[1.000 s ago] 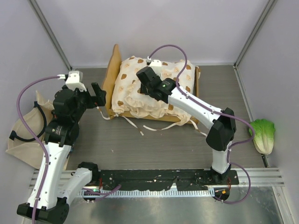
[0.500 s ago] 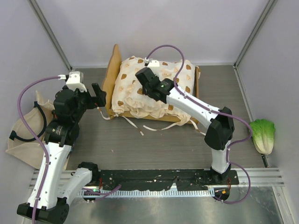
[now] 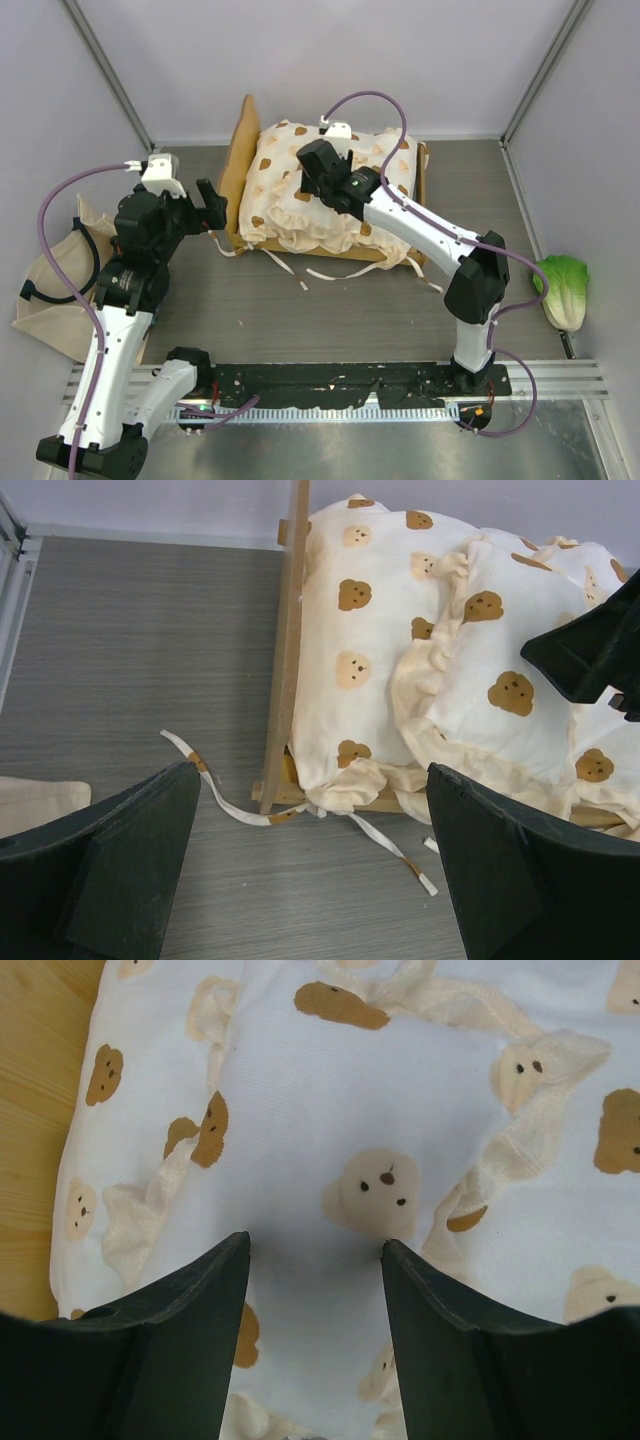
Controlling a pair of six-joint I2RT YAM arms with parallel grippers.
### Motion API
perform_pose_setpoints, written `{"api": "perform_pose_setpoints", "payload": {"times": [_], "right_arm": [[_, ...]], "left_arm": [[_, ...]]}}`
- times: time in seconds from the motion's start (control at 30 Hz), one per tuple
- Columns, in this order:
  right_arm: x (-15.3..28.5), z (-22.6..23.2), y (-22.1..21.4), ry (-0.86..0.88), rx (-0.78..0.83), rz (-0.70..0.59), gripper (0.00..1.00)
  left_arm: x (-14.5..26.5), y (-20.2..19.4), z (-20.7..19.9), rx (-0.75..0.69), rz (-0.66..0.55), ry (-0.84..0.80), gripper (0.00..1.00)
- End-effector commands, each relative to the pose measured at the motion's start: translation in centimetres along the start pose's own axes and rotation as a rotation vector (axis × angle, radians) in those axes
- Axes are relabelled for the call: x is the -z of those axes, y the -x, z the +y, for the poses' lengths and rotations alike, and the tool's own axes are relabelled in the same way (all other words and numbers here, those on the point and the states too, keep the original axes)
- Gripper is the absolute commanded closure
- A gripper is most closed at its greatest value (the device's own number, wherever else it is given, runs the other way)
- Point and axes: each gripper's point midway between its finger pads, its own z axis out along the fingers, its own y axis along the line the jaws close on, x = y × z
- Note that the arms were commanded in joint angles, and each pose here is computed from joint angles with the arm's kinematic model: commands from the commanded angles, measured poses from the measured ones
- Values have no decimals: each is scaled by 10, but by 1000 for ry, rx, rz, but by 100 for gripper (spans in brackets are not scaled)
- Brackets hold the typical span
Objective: Set up the pet bed
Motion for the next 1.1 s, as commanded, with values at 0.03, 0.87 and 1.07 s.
{"api": "perform_pose_setpoints", "payload": {"times": [0.03, 0.87, 1.07], "right_arm": [[-15, 8, 1, -3, -41, -11, 40], [38, 66, 96, 305, 20, -154, 99], [17, 98, 103, 398, 28, -128, 99]], "left_arm": [[4, 6, 2, -25, -22, 5, 0], [15, 25, 1, -32, -64, 9, 0], [20, 27, 2, -42, -65, 18, 0]]}}
